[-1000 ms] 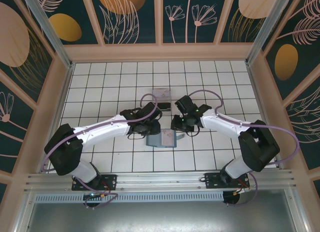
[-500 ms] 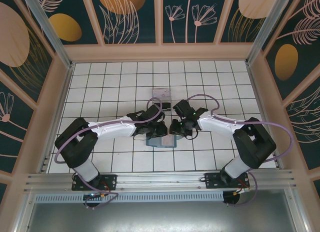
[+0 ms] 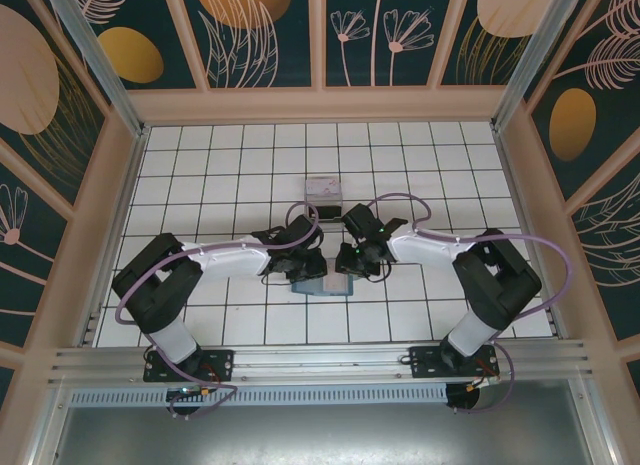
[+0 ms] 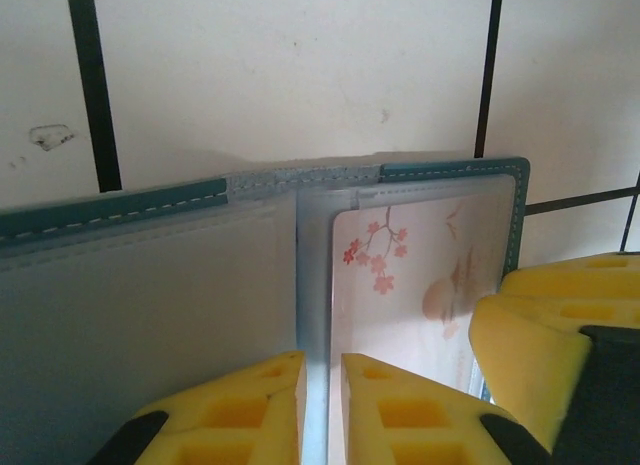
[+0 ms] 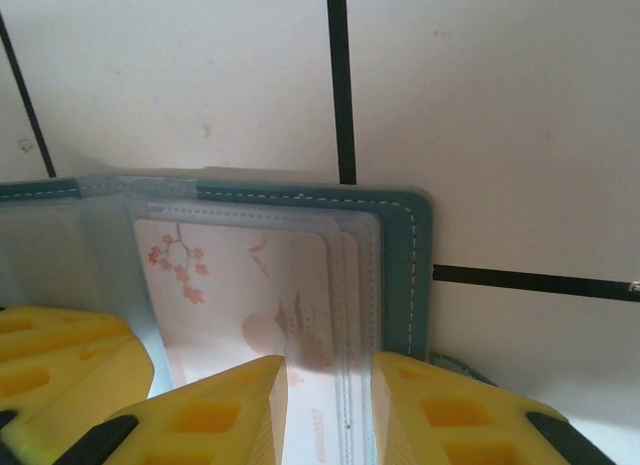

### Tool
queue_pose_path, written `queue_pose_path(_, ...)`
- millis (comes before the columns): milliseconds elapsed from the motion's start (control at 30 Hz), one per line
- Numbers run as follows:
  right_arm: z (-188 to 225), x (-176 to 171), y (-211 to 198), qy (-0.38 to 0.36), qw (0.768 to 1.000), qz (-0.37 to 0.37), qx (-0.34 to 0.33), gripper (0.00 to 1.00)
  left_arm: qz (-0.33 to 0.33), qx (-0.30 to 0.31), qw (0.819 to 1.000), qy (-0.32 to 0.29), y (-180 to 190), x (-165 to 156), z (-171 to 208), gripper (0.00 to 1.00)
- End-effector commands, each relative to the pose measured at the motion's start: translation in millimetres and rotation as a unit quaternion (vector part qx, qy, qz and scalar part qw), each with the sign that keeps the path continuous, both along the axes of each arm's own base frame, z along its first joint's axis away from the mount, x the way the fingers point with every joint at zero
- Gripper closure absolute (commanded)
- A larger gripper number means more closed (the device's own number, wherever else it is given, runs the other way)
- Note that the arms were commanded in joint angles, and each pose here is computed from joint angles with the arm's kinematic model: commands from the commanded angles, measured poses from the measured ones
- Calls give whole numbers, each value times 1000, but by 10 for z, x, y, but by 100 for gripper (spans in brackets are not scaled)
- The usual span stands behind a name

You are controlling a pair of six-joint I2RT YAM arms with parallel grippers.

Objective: Take the credit cards out of the card holder

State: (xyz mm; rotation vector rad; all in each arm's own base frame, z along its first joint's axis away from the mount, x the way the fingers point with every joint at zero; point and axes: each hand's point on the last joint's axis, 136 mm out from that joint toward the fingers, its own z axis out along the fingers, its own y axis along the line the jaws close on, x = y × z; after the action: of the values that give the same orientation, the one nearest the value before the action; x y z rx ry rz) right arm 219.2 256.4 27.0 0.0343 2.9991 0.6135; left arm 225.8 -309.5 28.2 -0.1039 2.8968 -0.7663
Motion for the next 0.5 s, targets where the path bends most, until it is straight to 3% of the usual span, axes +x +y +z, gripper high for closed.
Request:
queue_pose_path(0,-113,-46,-50,6,1000,-2,-20,71,4,-6,1000,7,-2,2,-9,80)
queue_pose_path(267,-172,-72,-72,8,999,2,-35,72,0,-11,1000,6,-46,21,24,78)
queue_pose_path(467,-170,-76,-76,7,999,4,-37,78,-1,-3,1000,0,-42,64,47,78)
